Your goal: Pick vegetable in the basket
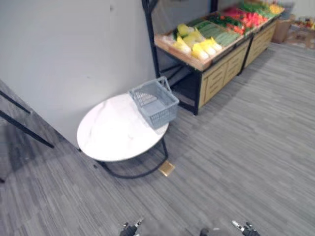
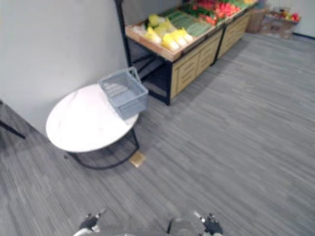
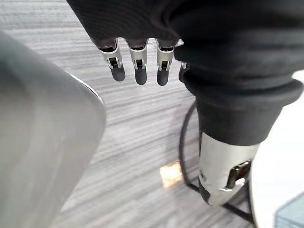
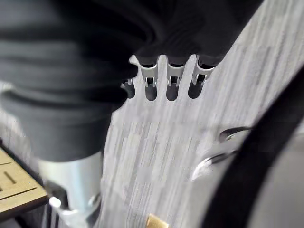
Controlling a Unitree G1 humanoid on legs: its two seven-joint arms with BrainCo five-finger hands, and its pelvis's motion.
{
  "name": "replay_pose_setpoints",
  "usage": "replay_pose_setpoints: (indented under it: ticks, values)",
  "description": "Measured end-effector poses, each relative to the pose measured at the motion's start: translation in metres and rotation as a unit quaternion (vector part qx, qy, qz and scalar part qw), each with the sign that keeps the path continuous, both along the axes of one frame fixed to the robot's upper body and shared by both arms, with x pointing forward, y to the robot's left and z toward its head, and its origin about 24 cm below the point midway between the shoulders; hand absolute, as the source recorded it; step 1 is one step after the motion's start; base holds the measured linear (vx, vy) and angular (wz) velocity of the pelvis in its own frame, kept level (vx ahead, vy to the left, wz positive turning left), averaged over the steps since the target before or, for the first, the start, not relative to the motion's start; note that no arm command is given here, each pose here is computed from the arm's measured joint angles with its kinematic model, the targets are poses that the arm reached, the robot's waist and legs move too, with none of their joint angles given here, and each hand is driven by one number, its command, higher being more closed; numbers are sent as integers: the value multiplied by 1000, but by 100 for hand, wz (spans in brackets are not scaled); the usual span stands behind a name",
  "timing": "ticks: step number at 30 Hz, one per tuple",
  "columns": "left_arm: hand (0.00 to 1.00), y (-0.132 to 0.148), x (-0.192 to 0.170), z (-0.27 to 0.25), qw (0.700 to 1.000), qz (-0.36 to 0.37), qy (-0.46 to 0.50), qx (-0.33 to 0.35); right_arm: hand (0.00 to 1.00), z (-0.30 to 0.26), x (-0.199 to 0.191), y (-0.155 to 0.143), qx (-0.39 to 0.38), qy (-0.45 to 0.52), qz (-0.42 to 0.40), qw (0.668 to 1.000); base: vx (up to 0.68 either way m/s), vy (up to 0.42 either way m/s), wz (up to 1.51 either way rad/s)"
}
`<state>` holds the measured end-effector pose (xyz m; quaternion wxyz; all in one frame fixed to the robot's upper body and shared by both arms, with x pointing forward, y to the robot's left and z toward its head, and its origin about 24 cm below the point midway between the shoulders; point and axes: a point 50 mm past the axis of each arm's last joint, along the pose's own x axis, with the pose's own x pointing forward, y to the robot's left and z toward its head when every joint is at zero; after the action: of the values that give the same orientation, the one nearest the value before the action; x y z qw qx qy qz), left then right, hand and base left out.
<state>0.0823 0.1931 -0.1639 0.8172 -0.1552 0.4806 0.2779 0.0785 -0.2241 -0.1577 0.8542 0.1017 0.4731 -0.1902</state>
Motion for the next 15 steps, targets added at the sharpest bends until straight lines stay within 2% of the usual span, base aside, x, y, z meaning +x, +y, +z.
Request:
replay_pose_setpoints:
  ticks: [6, 10, 15]
  values:
    - [0, 3, 6, 3, 1000, 9, -20, 7, 0, -2, 15, 18, 23, -6, 1, 1000, 349, -18, 6]
    - [0, 2, 4, 3, 1000, 8, -18, 7, 0, -2, 16, 21, 23, -6, 12, 1000, 387, 173, 43]
    - [0, 14, 2, 4, 1000, 4, -12, 21, 0, -5, 14, 37, 40, 0, 29, 999, 470, 249, 42]
